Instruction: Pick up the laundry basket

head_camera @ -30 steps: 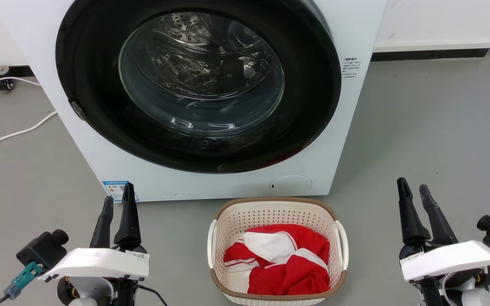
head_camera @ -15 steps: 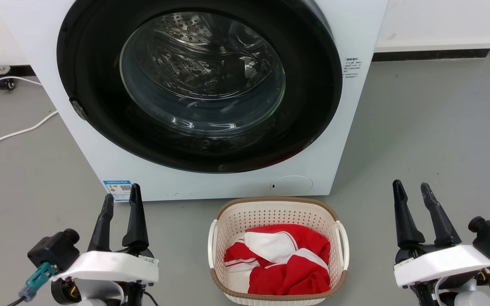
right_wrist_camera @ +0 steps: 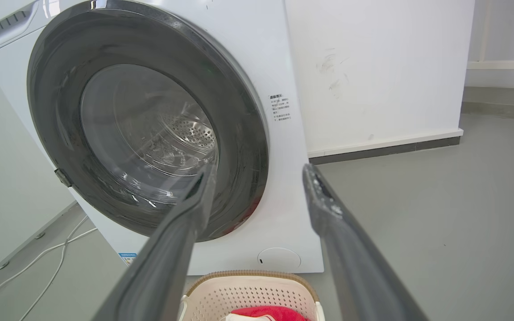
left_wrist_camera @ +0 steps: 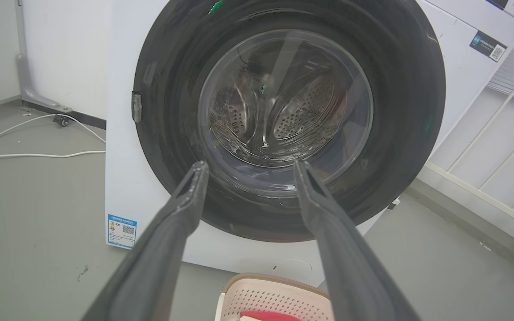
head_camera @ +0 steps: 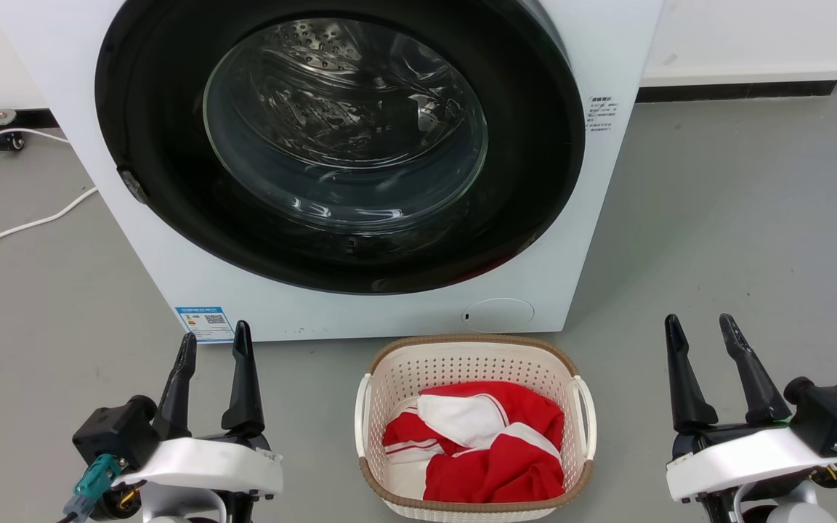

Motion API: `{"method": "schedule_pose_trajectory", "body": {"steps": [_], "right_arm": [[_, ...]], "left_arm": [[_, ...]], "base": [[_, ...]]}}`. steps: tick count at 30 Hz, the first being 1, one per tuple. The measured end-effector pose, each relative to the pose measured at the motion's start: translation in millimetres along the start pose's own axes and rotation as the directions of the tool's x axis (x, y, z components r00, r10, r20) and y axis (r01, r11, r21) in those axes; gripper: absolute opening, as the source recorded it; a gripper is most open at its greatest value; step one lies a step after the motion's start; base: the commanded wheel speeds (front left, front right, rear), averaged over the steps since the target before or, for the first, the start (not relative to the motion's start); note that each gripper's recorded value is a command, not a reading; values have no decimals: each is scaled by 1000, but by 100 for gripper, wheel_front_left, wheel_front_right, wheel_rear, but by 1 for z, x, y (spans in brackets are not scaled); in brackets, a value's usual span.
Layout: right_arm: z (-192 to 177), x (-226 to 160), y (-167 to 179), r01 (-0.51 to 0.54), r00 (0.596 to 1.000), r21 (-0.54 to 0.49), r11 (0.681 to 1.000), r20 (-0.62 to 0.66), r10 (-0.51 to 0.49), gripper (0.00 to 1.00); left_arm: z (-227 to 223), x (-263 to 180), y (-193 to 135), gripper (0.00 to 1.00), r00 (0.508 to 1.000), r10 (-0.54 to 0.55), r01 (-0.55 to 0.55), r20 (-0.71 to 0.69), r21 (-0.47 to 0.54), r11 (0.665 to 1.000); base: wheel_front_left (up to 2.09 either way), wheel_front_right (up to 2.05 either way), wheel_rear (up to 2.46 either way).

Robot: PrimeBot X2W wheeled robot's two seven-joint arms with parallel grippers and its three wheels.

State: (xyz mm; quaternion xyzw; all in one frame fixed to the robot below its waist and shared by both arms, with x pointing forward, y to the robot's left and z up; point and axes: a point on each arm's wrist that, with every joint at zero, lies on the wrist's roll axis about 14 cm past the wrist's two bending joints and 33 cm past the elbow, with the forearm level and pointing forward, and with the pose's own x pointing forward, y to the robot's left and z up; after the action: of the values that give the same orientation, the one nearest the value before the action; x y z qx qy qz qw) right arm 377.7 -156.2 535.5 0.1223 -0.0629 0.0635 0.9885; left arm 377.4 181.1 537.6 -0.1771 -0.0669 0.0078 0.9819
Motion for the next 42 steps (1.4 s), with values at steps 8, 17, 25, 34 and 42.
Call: {"method": "schedule_pose_trajectory", "body": {"steps": [8, 17, 25, 34, 42], "right_arm": [[0, 1, 4, -20, 1000, -75, 997, 6, 21, 100], [0, 1, 6, -34, 999, -149, 988, 10, 36, 100], [1, 0, 6, -41, 999, -213, 976, 16, 46, 100], [3, 0, 9, -57, 998, -285, 957, 22, 66, 100], [3, -1, 10, -65, 997, -323, 944, 25, 77, 100]], "left_arm": [[0, -1, -1, 100, 1000, -8, 8, 9, 71, 997], [0, -2, -2, 100, 1000, -20, 17, 18, 157, 988], [-2, -4, -3, 100, 999, -30, 24, 21, 215, 976], [-3, -5, -6, 100, 999, -44, 35, 27, 286, 958], [-5, -8, -7, 100, 998, -53, 43, 23, 330, 943]], "base": [[0, 0, 0], [0, 0, 0], [0, 0, 0], [0, 0, 0], [0, 0, 0]]}}
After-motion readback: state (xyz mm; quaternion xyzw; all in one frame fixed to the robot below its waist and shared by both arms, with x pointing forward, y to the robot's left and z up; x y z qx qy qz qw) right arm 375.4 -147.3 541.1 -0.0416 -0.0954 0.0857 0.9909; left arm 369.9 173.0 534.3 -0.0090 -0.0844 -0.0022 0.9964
